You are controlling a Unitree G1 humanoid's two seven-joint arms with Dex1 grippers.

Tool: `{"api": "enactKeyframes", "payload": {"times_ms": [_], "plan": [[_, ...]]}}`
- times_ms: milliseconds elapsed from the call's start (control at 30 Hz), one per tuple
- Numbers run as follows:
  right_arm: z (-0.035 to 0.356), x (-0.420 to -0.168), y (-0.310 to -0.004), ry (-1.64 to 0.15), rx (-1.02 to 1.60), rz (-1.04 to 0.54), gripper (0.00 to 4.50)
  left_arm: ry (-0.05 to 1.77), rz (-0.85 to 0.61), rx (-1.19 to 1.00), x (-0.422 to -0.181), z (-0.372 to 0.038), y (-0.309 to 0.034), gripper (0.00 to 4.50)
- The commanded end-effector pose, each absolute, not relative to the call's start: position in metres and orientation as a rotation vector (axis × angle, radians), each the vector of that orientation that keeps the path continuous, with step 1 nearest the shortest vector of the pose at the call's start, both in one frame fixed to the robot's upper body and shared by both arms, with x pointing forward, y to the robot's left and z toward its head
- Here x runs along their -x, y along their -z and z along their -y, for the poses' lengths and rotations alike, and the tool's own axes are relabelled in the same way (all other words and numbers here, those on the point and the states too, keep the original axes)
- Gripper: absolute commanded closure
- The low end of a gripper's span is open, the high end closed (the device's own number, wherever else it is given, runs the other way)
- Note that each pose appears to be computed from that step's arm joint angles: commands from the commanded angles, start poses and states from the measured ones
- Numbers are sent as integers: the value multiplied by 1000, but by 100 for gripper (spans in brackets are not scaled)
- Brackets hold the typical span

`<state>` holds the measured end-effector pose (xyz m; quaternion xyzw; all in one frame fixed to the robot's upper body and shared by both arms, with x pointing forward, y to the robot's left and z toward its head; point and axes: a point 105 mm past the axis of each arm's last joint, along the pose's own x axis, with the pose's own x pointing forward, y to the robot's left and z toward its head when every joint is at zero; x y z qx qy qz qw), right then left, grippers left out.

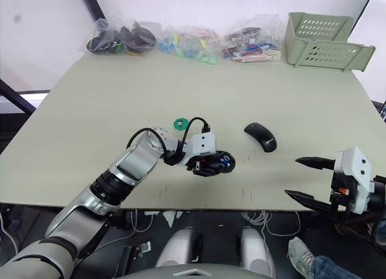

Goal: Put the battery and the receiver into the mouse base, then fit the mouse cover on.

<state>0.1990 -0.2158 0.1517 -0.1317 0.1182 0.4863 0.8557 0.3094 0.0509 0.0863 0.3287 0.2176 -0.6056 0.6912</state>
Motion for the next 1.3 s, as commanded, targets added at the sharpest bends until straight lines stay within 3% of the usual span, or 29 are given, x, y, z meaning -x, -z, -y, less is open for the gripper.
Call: {"api": "enactKeyframes", "payload": {"times_ms": [33, 367, 667, 933, 1100, 1300], "plan": [[217, -199, -159, -1014, 299, -214, 0, 1358, -496, -715, -308, -51, -80, 7], [213, -203, -161, -982, 299, -143, 0, 1398, -406, -564, -295, -73, -121, 7], [207, -205, -167, -962, 265, -39, 0, 1210, -325, -393, -289, -125, -147, 7], [206, -214, -174, -938, 223, 25, 0, 726, -248, -174, -310, -171, -149, 7], [204, -225, -179, -908, 266, 81, 0, 401, -205, -88, -333, -178, -149, 7], [207, -229, -181, -924, 269, 67, 0, 172, -184, -63, -351, -164, -149, 7]]}}
